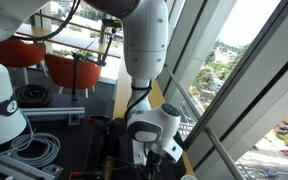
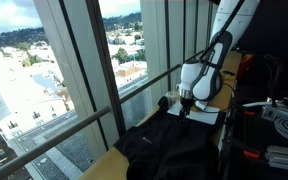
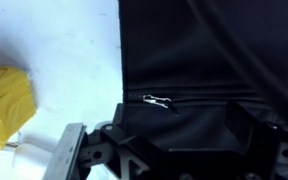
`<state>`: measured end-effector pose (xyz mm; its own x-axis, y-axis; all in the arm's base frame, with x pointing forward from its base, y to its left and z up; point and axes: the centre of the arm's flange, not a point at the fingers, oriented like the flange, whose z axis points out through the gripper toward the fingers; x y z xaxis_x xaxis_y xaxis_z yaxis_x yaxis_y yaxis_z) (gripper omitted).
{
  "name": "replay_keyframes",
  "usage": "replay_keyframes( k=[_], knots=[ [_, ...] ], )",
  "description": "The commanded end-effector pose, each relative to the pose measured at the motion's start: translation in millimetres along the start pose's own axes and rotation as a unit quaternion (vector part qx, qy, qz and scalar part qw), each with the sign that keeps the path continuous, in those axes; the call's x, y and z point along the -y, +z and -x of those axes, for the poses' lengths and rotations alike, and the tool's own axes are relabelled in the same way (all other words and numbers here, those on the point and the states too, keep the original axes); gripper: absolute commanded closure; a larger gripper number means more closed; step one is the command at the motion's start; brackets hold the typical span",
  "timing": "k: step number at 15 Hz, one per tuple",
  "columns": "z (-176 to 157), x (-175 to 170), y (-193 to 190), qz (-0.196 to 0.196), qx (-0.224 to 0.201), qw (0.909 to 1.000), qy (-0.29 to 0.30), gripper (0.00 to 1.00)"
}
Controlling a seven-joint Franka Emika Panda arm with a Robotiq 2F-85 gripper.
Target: Close the zip of the jersey
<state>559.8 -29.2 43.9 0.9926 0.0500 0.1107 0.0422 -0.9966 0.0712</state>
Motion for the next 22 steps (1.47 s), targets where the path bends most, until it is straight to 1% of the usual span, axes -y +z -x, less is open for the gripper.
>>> replay_keyframes(
  k=[1,11,12,13,15,20,22],
  knots=[
    [-1.8,-4.4,2.9,-0.011,0.000,0.9999,0.000,0.00],
    [-2.6,-14.9,11.4,-0.011,0.002,0.9999,0.009,0.00],
    [-2.7,-14.4,12.2,-0.011,0.002,0.9999,0.009,0.05],
    [-3.0,-14.6,13.7,-0.011,0.002,0.9999,0.009,0.23],
    [-3.9,-15.5,17.8,-0.011,0.002,0.9999,0.009,0.34],
    [-10.1,-17.1,20.1,-0.010,-0.003,0.9999,0.009,0.73],
    [-13.3,-16.1,19.7,-0.010,-0.005,0.9999,0.008,0.86]
  ],
)
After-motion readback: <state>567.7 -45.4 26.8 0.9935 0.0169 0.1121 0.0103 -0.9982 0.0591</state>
